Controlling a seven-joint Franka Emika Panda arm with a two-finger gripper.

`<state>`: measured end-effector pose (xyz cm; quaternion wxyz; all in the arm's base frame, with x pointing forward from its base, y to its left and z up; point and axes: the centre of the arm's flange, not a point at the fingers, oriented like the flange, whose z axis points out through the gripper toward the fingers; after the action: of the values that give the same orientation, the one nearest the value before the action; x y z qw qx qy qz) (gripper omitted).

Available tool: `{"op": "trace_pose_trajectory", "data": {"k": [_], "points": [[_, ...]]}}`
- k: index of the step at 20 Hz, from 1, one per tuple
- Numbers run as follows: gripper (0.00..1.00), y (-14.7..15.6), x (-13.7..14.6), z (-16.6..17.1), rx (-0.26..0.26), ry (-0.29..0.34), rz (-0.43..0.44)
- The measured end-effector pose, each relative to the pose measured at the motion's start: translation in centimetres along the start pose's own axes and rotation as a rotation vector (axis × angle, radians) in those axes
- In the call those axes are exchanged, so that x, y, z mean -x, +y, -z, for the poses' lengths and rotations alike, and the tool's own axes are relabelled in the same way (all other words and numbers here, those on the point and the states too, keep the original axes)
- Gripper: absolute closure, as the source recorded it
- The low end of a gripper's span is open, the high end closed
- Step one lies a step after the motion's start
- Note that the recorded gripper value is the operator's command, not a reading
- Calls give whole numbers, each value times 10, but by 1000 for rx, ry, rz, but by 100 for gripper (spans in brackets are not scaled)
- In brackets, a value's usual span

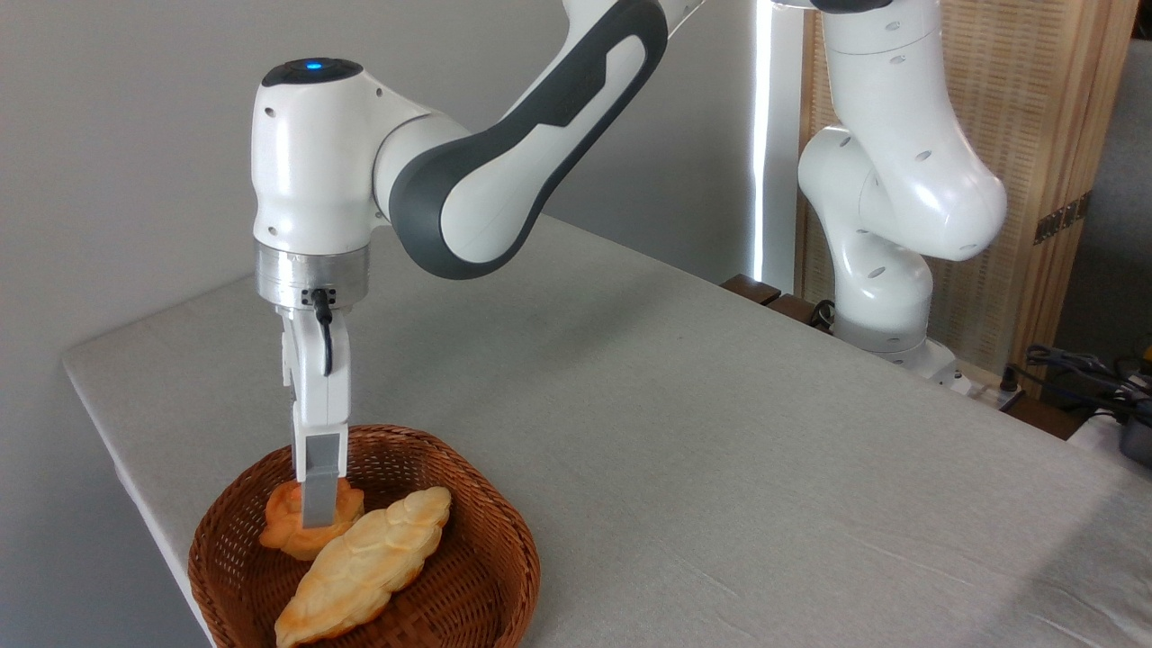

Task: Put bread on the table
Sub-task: 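Close the gripper fingers around the orange bun in the basket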

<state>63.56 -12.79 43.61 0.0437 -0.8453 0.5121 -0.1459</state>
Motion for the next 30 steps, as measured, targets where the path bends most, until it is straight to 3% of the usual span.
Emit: {"op": "trace_pose_trajectory", "data": {"k": [10,12,15,17,30], "points": [[5,-3,5,-10,7,-9,-12],[13,-3,6,-11,7,-10,-10],[36,-4,6,-12,8,-11,-10],[46,-4,6,-12,5,-8,-10],[47,-6,8,-14,1,-7,-5]]}}
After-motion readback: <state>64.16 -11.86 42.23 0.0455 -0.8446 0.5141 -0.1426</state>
